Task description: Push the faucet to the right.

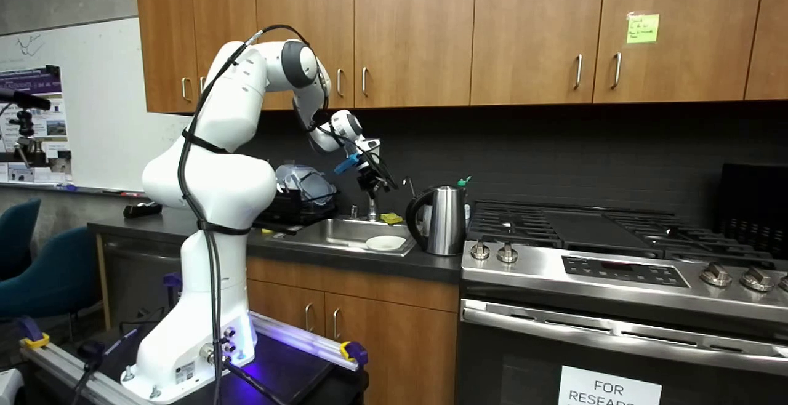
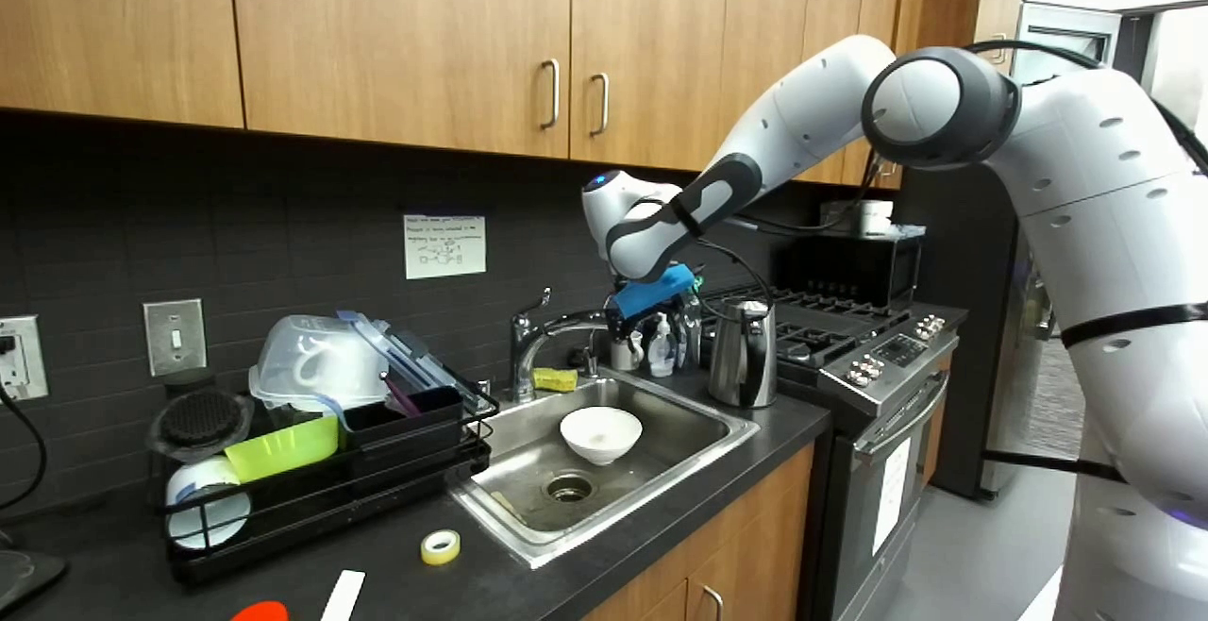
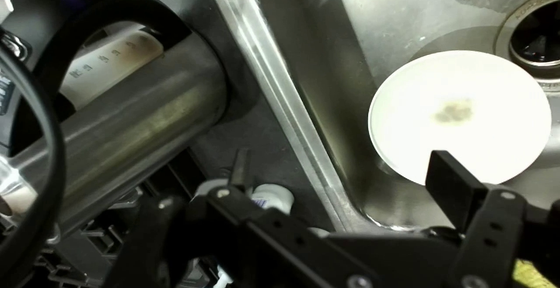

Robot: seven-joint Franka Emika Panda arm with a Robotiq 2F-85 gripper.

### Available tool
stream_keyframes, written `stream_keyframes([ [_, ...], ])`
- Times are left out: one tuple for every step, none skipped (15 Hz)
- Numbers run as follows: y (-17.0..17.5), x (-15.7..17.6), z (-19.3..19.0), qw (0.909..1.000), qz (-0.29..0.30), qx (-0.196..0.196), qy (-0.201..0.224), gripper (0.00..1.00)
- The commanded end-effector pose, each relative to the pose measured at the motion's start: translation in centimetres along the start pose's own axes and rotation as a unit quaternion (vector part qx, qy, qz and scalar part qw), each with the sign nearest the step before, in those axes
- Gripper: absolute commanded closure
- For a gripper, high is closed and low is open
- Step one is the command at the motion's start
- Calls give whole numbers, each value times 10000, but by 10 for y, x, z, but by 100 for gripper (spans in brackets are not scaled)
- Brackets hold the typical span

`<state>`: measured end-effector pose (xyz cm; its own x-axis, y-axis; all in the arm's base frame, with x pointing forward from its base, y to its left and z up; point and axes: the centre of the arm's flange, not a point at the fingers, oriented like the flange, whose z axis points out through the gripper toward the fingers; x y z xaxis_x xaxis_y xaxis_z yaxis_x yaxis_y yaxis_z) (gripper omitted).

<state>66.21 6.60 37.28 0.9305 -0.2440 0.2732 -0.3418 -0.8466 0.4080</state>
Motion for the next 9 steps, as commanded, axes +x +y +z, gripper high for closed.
stream_keyframes([
  [20,-7,-9,9998,93,-158,43,0],
  [20,-10,-11,9999,77,-137,-45,0],
  [21,-13,-14,9998,73,-134,-140,0],
  [22,-15,-16,9995,169,-86,-268,0],
  [24,-18,-19,9992,210,-76,-327,0],
  [26,-21,-22,9988,317,-82,-361,0],
  [14,-8,-8,9995,140,-114,-256,0],
  [16,-9,-11,9993,197,-118,-282,0],
  [17,-10,-14,9993,221,-117,-287,0],
])
